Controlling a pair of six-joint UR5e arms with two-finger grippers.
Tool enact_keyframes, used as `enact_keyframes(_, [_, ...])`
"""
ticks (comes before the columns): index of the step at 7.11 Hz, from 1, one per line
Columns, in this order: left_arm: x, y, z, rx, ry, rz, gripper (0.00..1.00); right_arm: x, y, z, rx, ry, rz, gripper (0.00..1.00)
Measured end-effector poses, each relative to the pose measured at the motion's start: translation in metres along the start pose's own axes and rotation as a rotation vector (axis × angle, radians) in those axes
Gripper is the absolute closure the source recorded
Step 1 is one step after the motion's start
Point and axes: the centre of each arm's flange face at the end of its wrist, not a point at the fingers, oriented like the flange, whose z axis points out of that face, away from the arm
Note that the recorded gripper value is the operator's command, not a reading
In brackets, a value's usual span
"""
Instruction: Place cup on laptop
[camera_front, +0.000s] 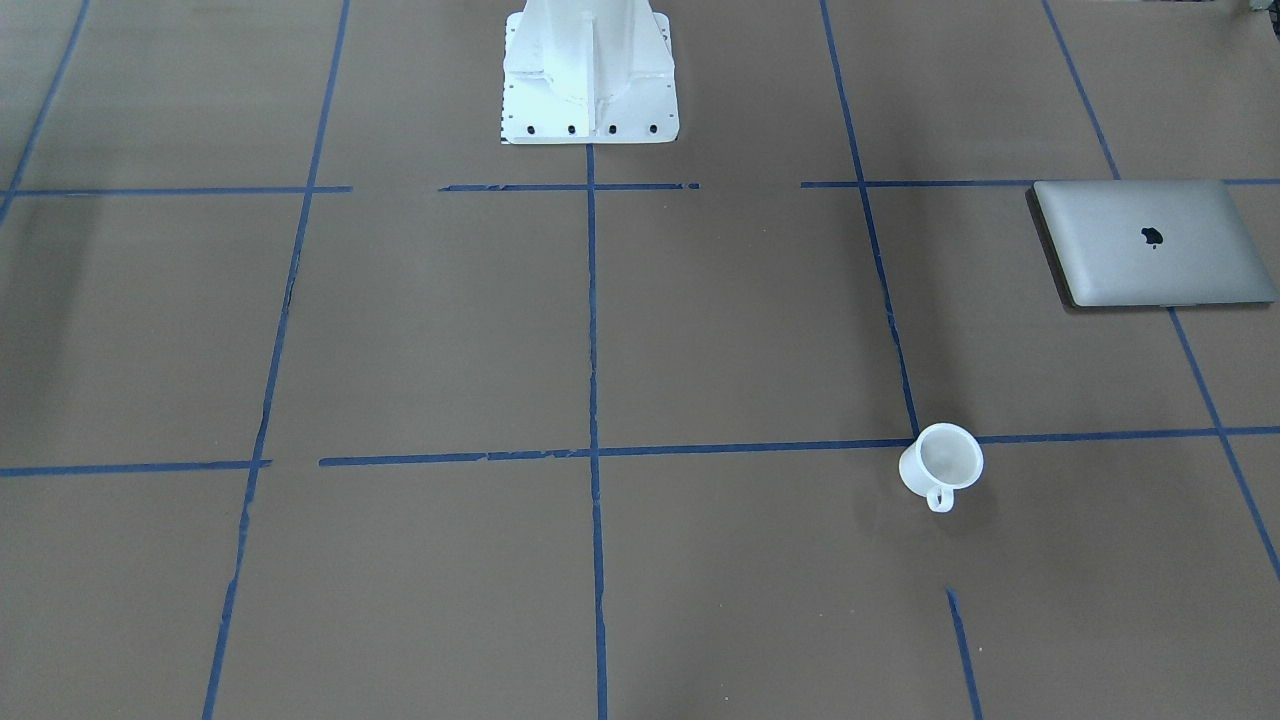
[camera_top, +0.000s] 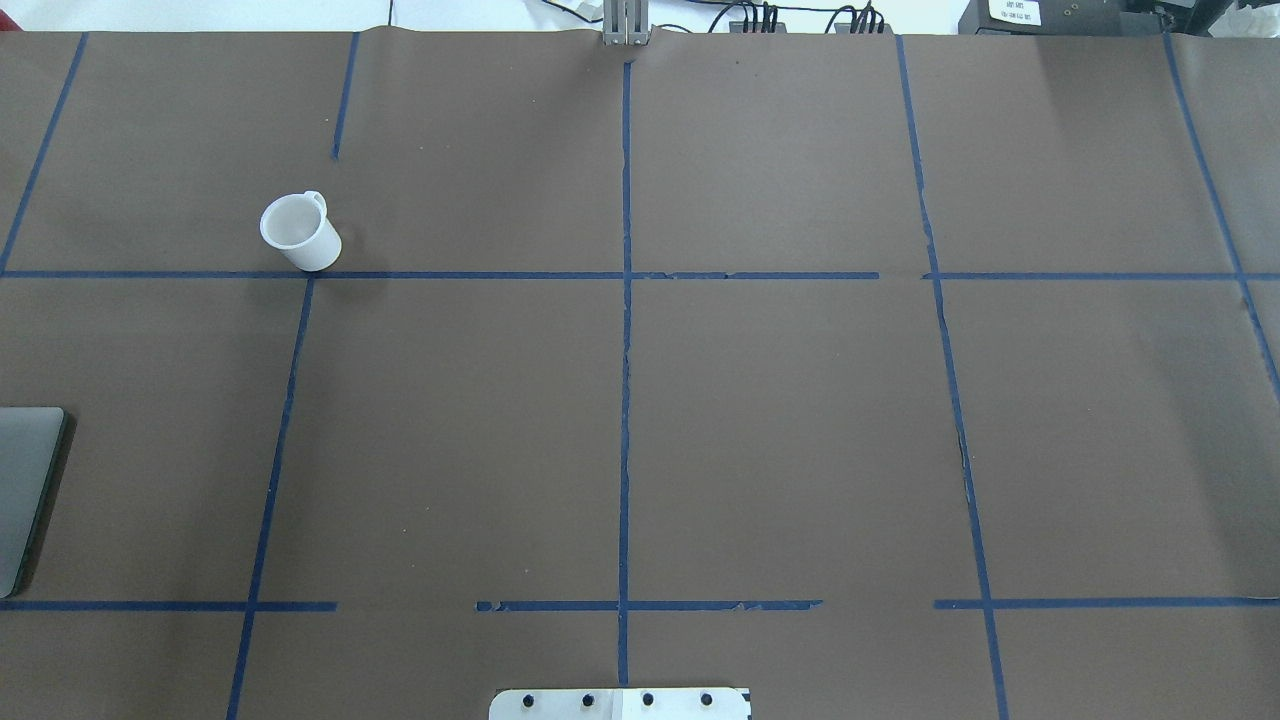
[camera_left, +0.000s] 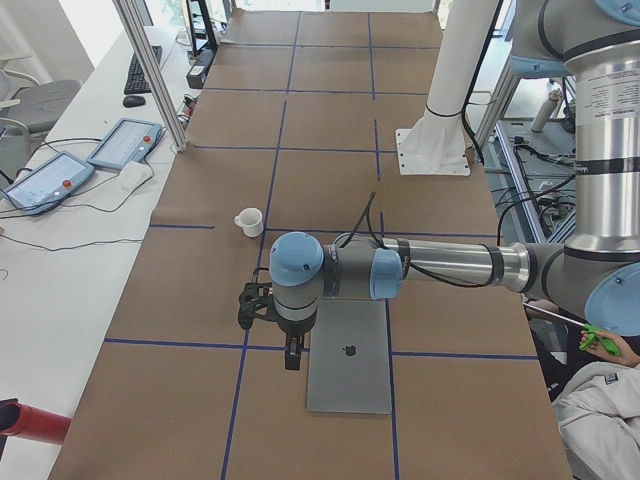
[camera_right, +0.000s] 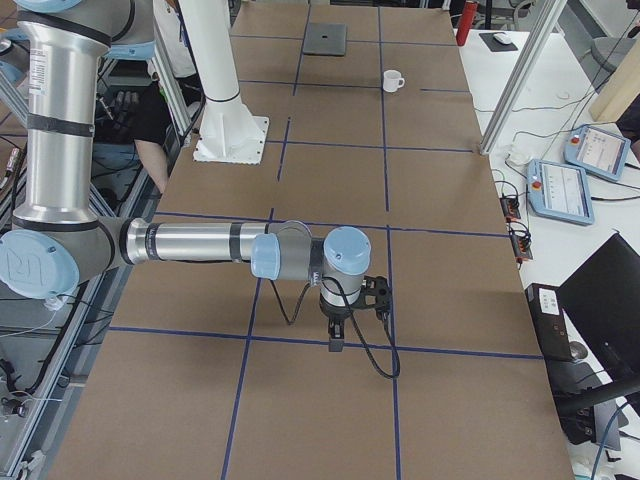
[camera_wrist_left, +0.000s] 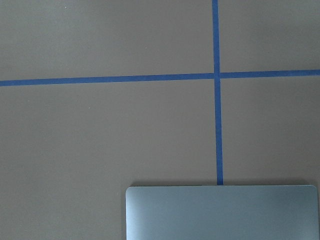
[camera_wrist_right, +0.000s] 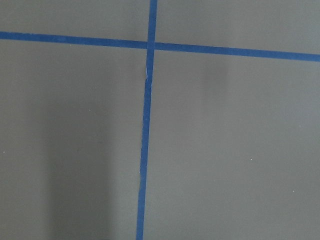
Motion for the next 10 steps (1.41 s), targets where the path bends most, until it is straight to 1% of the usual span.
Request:
enact_keyframes(2, [0.006, -0.001, -0.004, 0.009, 0.026, 0.006, 0.0, 0.0, 0.0, 0.0, 0.0, 0.0, 0.0, 0.0])
enact_keyframes(5, [0.013, -0.004, -0.007, 0.018, 0.032, 0.015, 0.0, 0.0, 0.0, 0.0, -0.001, 0.0, 0.0, 0.0])
enact_keyframes(6, [0.016, -0.006, -0.005, 0.022, 0.033, 0.03, 0.0, 0.0, 0.0, 0.0, -0.001, 0.0, 0.001, 0.0])
enact_keyframes(7, [0.025, -0.01, -0.001, 0.037, 0.036, 0.068, 0.0, 0.0, 0.0, 0.0, -0.001, 0.0, 0.001, 0.0])
enact_keyframes(8, [0.052, -0.022, 0.012, 0.043, 0.052, 0.108, 0.0, 0.0, 0.0, 0.0, 0.0, 0.0, 0.0, 0.0])
enact_keyframes(10, [0.161, -0.072, 0.041, 0.047, 0.119, 0.114, 0.0, 0.0, 0.0, 0.0, -0.001, 0.001, 0.0, 0.0])
